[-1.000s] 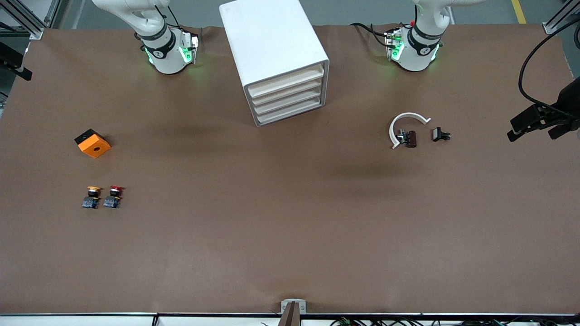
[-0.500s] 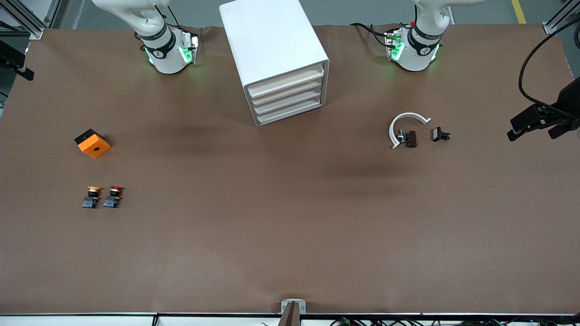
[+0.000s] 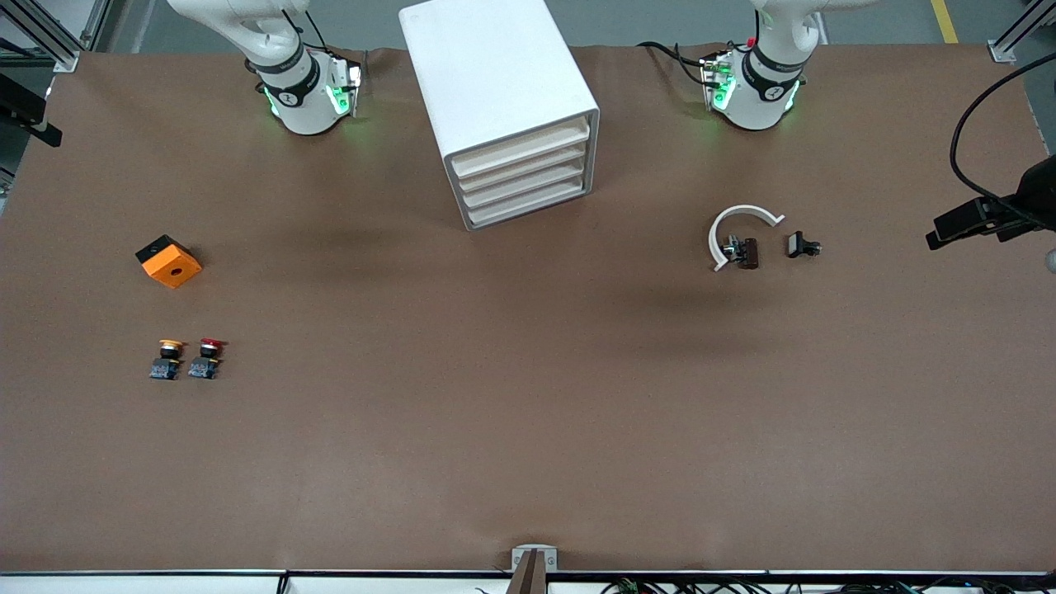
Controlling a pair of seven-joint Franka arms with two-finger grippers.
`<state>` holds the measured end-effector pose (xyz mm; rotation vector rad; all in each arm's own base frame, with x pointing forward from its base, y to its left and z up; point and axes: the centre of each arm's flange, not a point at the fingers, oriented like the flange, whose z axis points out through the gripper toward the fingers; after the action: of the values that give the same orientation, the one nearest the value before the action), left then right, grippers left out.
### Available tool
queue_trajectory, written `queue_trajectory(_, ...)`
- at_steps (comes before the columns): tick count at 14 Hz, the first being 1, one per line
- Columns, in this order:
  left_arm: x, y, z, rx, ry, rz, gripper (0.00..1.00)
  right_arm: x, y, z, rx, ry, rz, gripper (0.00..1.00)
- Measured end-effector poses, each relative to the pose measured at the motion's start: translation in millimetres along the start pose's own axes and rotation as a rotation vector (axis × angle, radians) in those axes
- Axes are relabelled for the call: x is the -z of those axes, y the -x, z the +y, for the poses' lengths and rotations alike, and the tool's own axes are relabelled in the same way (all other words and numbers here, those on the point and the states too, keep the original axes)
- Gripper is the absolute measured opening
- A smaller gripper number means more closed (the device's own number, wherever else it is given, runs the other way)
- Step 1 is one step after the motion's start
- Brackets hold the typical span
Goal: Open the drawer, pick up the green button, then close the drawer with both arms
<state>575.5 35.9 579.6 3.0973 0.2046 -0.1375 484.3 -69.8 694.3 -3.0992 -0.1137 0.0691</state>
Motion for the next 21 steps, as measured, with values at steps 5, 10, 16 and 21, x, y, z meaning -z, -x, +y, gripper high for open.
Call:
queue_trajectory(5,-64.2,-19.9,1.6,0.001,-0.009,-0.122,1.00,0.0,0.0,0.1,0.000,0.000,0.000,1.00)
queue_trajectory(10,-156.6,-50.6,23.5,-0.003,-0.026,-0.248,1.00,0.1,1.0,4.9,-0.009,0.016,-0.003,1.00)
queue_trajectory(16,-249.2,-65.0,110.0,0.152,-0.093,-0.276,1.00,0.5,1.2,5.7,-0.011,0.018,-0.002,1.00)
queue_trajectory(21,-264.5,-59.5,153.5,0.398,-0.057,-0.293,1.00,1.9,1.4,6.7,-0.013,0.020,0.002,1.00)
